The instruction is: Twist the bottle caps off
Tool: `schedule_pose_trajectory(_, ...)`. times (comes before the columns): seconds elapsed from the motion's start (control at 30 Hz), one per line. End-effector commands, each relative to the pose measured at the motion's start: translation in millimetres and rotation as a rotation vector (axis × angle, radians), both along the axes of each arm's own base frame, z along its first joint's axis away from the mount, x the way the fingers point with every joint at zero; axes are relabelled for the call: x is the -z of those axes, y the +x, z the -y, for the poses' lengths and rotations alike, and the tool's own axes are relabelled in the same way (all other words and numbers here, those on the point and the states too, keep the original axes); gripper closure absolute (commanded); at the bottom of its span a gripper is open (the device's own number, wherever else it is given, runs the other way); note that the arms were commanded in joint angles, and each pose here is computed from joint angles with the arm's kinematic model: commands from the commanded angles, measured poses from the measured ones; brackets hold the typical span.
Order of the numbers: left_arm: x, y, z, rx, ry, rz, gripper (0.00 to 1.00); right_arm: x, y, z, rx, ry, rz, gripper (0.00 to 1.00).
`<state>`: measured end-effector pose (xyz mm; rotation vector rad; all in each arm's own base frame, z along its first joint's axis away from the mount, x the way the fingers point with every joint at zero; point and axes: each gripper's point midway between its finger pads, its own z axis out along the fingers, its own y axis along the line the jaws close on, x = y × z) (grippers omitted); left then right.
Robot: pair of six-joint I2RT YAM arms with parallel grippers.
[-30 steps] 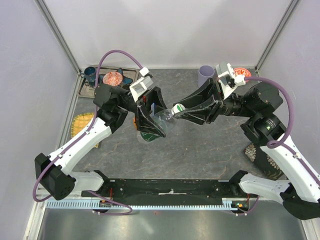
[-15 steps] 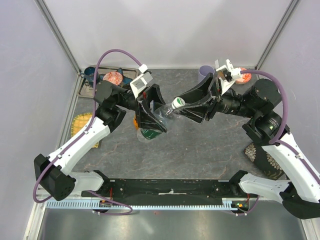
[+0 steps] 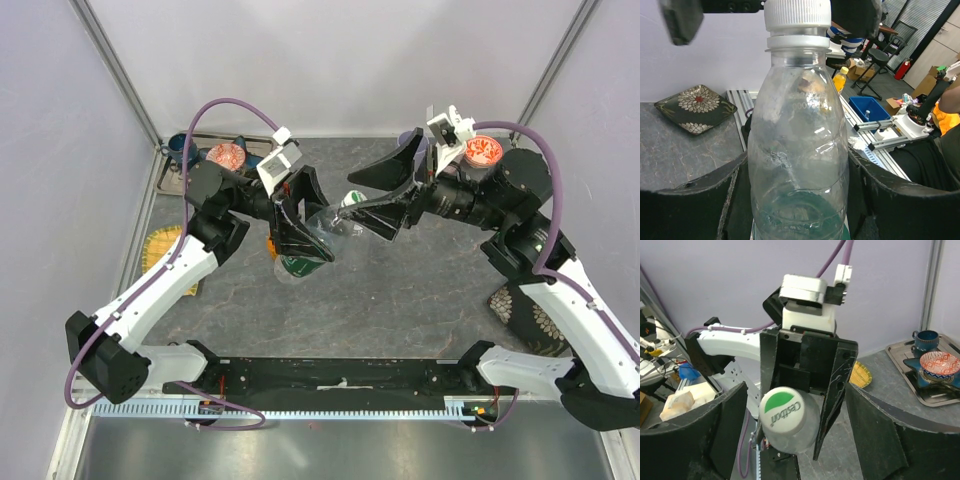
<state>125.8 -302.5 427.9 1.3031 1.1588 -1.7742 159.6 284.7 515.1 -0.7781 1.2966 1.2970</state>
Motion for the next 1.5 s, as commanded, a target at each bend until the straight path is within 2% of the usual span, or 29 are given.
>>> schedule_pose_trajectory(0.0, -6.1, -4.8, -4.4, -0.014, -0.033, 0.057, 0.79, -21.1, 8.8, 2.7, 0.061, 0.042, -0.013, 0.13)
schedule_pose_trajectory(0.17, -7.1, -4.2, -4.2, -0.019, -0.036, 0.06, 0.79, -23.7, 18.9, 2.5, 0.103, 0.053, -0.043, 0.09)
schedule_pose_trajectory(0.33, -4.2, 3.7, -0.4, -0.06, -0.025, 0.05, 0.79, -45.8, 15.9, 11.2, 0.132, 0.109, -0.05, 0.03)
schedule_pose_trajectory(0.37, -6.0, 11.0, 2.5, -0.108, -0.029, 0.037, 0.79, -49.6, 16.0, 13.4, 0.142, 0.121, -0.056, 0.03)
schedule_pose_trajectory(0.4, -9.7, 17.7, 4.4, -0.15, -0.048, 0.083, 0.79, -56.7, 19.3, 19.1, 0.179, 0.149, -0.073, 0.02)
schedule_pose_trajectory(0.43, -2.4, 25.8, 6.7, -0.197, -0.01, 0.04, 0.78, -60.6, 19.0, 22.8, 0.195, 0.163, -0.08, 0.02)
schedule_pose_trajectory(0.53, -6.3, 60.8, 10.1, -0.421, -0.023, 0.079, 0.76, -66.1, 34.1, 34.7, 0.306, 0.194, -0.136, 0.02)
schedule_pose_trajectory(0.67, -6.2, 103.8, -0.3, -0.727, -0.025, 0.13, 0.76, -46.2, 62.0, 45.4, 0.471, 0.132, -0.226, 0.03)
schedule_pose_trajectory(0.87, -3.7, 132.2, -17.6, -1.019, 0.007, 0.227, 0.76, -28.0, 83.4, 45.5, 0.561, 0.102, -0.304, 0.04)
schedule_pose_trajectory(0.93, -2.6, 132.7, -16.1, -1.062, 0.018, 0.259, 0.76, -25.6, 88.0, 41.3, 0.561, 0.095, -0.313, 0.04)
schedule_pose_trajectory(1.07, 12.4, 143.7, -19.5, -1.213, 0.121, 0.38, 0.76, -26.0, 95.6, 33.7, 0.556, 0.098, -0.32, 0.04)
schedule_pose_trajectory(1.47, 18.5, 144.2, -18.1, -1.292, 0.17, 0.431, 0.77, -8.2, 112.8, 19.8, 0.568, 0.054, -0.346, 0.09)
